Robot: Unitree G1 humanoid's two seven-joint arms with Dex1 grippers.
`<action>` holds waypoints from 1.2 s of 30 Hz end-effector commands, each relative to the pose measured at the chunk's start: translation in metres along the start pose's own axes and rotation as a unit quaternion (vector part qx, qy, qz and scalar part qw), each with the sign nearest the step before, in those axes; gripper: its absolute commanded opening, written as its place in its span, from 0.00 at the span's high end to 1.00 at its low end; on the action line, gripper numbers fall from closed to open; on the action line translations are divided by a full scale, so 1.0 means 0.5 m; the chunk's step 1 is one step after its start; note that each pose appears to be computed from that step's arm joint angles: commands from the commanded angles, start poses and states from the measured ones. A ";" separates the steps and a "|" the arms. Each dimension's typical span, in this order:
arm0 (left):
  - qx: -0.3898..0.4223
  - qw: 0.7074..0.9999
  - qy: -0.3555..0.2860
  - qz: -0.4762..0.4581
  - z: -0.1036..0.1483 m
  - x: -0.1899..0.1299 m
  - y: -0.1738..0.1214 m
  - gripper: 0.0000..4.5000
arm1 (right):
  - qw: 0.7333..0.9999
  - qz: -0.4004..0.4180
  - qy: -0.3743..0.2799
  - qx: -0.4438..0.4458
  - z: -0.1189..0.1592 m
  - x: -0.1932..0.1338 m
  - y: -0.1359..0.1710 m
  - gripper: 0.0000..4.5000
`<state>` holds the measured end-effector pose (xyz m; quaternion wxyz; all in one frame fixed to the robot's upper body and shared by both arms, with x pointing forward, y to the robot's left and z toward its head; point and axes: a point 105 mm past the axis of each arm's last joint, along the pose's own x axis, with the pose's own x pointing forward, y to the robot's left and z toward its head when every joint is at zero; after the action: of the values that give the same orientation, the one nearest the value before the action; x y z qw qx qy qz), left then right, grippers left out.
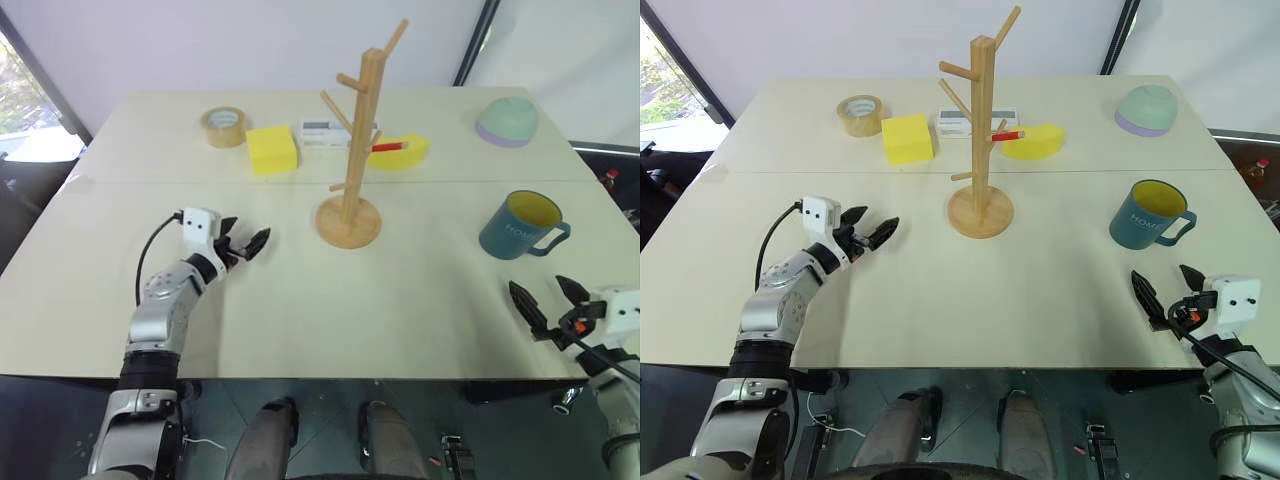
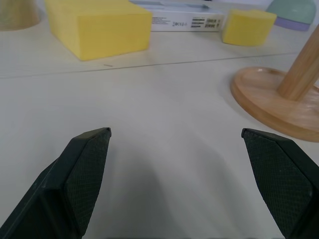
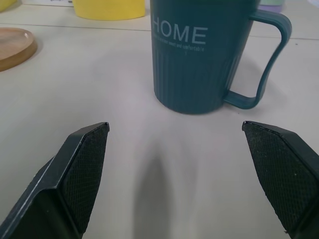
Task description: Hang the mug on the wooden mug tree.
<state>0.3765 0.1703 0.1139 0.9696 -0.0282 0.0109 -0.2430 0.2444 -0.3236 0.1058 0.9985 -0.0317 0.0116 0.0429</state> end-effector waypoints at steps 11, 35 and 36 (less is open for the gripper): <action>0.037 0.998 -0.008 -0.054 0.019 0.000 -0.038 0.00 | 0.999 -0.051 -0.010 -0.015 0.022 -0.008 -0.043 0.01; 0.075 0.874 -0.028 -0.479 0.086 -0.084 -0.372 0.00 | 0.983 -0.181 0.004 -0.013 0.015 0.122 -0.107 0.01; 0.075 0.875 -0.028 -0.478 0.086 -0.085 -0.371 0.00 | 0.983 -0.182 0.005 -0.012 0.014 0.126 -0.111 0.01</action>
<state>0.2592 0.0316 0.1598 0.7426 0.0293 -0.0322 -0.6683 0.3104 -0.3659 0.0994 0.9900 -0.0304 0.0340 -0.1336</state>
